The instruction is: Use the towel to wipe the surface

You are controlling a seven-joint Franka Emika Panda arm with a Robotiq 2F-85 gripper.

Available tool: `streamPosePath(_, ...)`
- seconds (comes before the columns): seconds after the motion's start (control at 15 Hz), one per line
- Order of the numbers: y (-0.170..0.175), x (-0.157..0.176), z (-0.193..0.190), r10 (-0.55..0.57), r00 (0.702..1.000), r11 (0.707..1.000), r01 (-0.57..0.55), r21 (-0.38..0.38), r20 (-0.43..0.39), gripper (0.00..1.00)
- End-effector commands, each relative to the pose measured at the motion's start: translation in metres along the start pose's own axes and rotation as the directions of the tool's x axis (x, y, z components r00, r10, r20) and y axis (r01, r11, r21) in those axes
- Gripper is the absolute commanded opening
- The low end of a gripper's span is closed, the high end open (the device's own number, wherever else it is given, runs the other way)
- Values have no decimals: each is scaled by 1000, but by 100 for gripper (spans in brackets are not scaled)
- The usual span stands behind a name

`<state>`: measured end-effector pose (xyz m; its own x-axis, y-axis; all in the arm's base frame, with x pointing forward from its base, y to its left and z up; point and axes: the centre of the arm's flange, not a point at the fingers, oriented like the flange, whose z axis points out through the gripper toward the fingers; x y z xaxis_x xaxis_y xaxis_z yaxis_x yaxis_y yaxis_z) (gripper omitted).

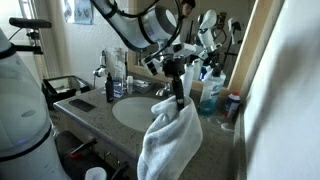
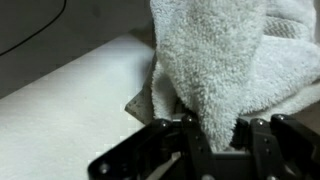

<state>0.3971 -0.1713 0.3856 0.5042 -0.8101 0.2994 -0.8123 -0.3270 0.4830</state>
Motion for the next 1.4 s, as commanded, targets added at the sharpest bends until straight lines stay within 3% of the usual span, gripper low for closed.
streamPosePath(0.0,19,37,5,148,981,988,-139,73,-123,6)
streamPosePath(0.27,34,71,-2,284,923,954,-245,175,-258,6)
streamPosePath(0.47,37,84,-12,391,855,915,-321,246,-340,6)
streamPosePath(0.6,33,84,-6,428,834,899,-355,256,-347,6)
streamPosePath(0.67,31,79,1,428,840,900,-362,242,-334,8)
streamPosePath(0.73,29,76,7,433,845,897,-372,239,-312,36)
streamPosePath(0.87,31,68,18,449,849,890,-396,227,-280,44)
streamPosePath(1.13,41,58,26,461,866,883,-426,198,-194,75)
streamPosePath(1.33,43,54,17,480,875,855,-450,259,-65,96)
